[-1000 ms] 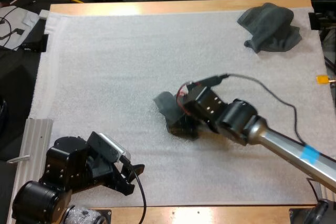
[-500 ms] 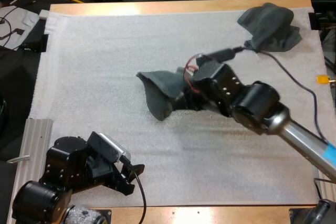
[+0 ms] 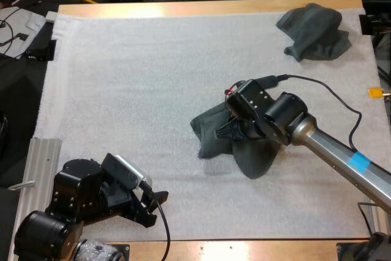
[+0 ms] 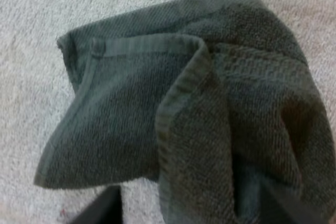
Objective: Pick towel from pile, fold and stack
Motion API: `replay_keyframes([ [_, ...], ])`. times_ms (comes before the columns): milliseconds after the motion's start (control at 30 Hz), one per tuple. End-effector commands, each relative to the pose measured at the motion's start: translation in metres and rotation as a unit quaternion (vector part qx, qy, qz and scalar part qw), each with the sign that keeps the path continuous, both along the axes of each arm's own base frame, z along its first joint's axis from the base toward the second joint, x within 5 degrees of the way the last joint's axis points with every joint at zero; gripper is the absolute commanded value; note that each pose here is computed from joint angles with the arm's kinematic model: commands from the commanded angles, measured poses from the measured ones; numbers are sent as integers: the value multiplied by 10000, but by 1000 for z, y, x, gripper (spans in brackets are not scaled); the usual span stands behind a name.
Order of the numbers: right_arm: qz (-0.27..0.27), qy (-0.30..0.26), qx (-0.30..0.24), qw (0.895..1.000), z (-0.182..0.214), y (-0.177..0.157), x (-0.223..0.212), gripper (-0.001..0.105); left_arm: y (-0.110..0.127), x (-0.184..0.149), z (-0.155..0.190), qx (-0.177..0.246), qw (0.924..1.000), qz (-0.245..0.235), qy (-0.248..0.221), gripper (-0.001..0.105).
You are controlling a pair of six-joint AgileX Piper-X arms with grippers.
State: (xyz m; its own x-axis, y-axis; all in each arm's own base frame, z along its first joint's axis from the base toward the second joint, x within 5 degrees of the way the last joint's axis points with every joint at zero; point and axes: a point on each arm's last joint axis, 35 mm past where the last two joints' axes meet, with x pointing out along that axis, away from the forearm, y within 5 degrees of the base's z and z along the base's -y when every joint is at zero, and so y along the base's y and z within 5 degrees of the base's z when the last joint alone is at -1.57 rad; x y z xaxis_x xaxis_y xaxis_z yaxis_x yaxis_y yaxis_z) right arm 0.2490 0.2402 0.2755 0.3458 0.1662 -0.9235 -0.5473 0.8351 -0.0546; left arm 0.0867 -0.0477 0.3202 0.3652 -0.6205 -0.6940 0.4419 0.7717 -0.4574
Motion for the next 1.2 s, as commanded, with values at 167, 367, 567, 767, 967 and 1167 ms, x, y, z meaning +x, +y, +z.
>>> replay_keyframes([
  [167, 114, 11, -481, 9988, 13, -12, -14, 66, -1, -1, 2, -52, 10000, -45, -12, 60],
  [367, 409, 285, -582, 9971, 0, -11, -27, 61, 0, -1, 2, -59, 10000, -43, -40, 60],
  [567, 711, 505, -354, 9956, -31, 1, -49, 62, -1, -1, 2, -51, 10000, -35, -12, 60],
  [767, 704, 570, -252, 9956, -57, 4, -60, 61, 0, -1, 1, -23, 10000, -26, -12, 60],
  [967, 504, 629, -299, 9963, -88, -1, -63, 60, 0, -1, 0, 2, 10000, -7, -11, 60],
  [1167, 345, 603, -517, 9962, -115, 2, -58, 55, 0, 0, -1, 15, 10000, -6, 19, 60],
])
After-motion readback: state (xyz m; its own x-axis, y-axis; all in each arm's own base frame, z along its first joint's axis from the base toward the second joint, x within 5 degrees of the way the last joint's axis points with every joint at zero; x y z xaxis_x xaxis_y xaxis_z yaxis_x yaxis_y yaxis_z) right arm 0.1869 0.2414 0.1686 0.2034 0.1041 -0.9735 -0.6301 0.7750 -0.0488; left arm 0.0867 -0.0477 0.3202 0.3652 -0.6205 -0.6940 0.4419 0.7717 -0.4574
